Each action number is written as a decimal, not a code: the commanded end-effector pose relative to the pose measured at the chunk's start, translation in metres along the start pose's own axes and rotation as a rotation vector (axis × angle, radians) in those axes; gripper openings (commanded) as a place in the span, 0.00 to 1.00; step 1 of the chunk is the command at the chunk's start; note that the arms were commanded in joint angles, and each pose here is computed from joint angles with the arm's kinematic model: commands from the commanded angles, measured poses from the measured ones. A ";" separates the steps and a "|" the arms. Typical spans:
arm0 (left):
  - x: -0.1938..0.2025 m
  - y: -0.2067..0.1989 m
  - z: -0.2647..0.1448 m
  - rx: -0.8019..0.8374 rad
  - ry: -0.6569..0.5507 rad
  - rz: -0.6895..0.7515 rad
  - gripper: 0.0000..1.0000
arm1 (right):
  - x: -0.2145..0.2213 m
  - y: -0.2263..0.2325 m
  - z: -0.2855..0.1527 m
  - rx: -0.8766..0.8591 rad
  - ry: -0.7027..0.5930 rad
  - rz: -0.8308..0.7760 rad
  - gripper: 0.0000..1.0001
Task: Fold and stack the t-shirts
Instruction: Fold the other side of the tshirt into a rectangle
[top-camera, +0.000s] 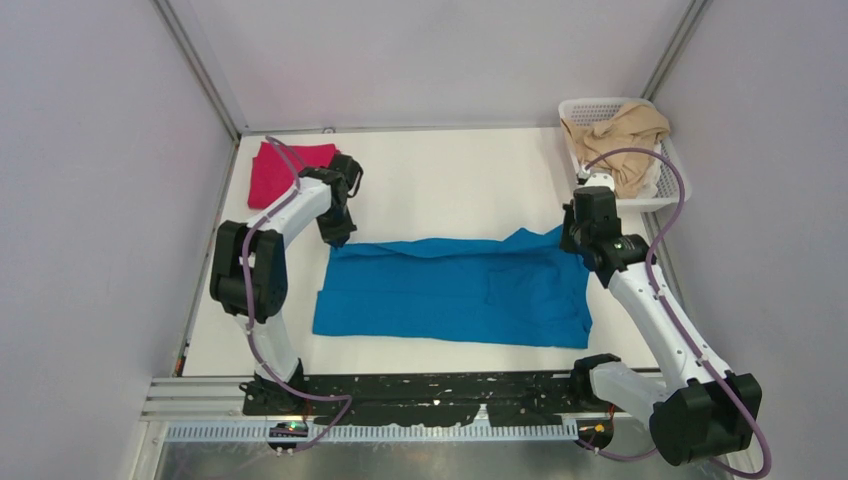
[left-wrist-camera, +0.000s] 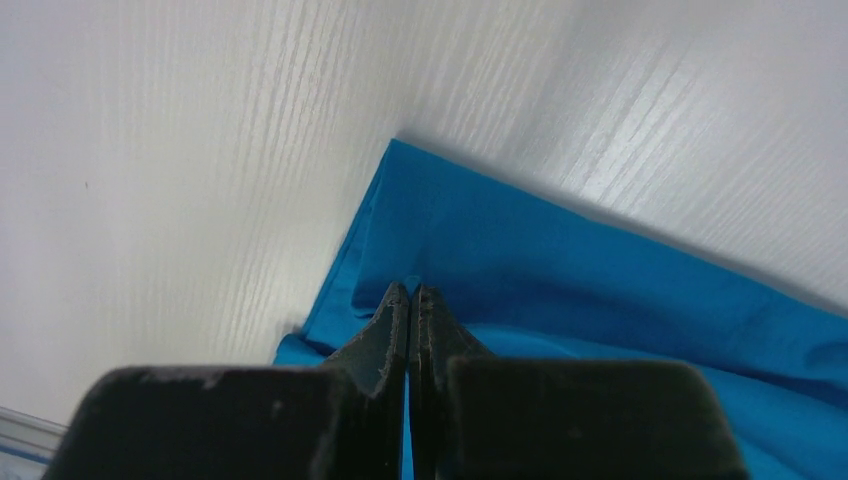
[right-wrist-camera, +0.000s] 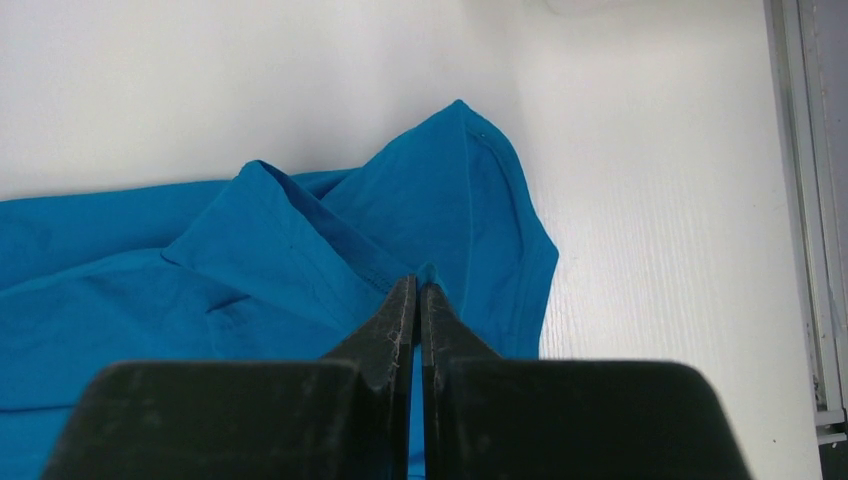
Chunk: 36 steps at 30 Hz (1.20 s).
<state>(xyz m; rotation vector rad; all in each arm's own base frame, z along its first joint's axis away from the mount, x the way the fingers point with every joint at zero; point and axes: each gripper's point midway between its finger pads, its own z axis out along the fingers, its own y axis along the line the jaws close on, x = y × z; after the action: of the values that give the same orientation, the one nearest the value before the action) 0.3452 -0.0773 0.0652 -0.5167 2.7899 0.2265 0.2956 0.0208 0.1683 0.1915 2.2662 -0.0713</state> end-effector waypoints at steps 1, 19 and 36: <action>-0.006 0.000 -0.009 0.020 -0.071 0.002 0.00 | 0.005 -0.005 -0.011 0.015 -0.012 0.041 0.06; 0.013 0.011 -0.011 0.007 -0.083 0.028 0.00 | 0.032 -0.022 -0.023 0.086 0.038 0.093 0.06; 0.067 0.049 -0.010 -0.096 -0.013 0.022 0.66 | 0.135 -0.028 -0.032 0.212 0.352 0.358 0.36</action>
<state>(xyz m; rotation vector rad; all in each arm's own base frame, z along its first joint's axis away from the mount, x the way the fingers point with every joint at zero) 0.2754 -0.0702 0.0324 -0.4580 2.8516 0.3166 0.2049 0.0025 0.0962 0.6157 2.5029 -0.1686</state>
